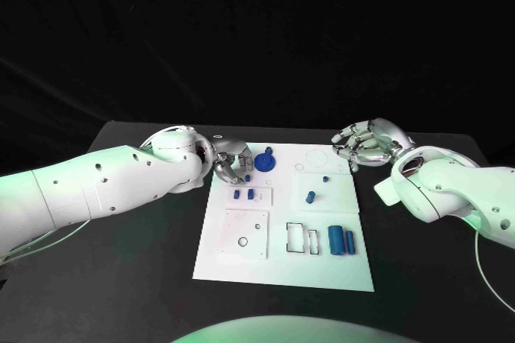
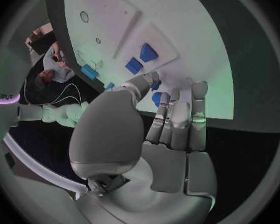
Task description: Assemble the parts on the task board
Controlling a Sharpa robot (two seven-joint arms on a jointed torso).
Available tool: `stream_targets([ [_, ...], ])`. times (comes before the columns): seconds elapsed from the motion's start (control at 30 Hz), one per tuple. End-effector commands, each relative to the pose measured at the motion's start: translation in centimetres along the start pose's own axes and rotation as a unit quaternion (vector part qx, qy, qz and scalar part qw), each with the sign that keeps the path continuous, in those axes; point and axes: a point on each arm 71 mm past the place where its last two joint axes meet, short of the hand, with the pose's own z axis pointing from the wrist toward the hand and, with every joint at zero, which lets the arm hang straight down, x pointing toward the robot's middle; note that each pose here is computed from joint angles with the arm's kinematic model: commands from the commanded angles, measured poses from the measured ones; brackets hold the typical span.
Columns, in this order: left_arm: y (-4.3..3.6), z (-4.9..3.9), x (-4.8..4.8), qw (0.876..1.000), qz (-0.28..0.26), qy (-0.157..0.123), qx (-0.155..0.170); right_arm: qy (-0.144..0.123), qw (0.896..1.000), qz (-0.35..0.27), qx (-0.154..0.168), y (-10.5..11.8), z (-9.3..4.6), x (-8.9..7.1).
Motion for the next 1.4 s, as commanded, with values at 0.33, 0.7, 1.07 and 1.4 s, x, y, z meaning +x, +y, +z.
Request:
stream_targets([
  [0.33,1.95,-2.11,-1.28,0.99,-0.132,-0.039,0.011,0.036,0.995,-0.085,-0.035,-0.1,0.2,0.0],
  [0.7,5.76,-5.45,-3.45,0.847,-0.501,-0.169,0.05,0.102,0.937,-0.328,-0.066,-0.1,0.2,1.3],
  [1.07,8.34,-6.83,-4.07,0.769,-0.597,-0.22,0.062,0.096,0.905,-0.404,-0.088,0.2,0.4,2.7],
  [1.4,8.45,-7.27,-4.09,0.754,-0.612,-0.231,0.063,0.098,0.898,-0.418,-0.092,0.1,0.8,4.0],
])
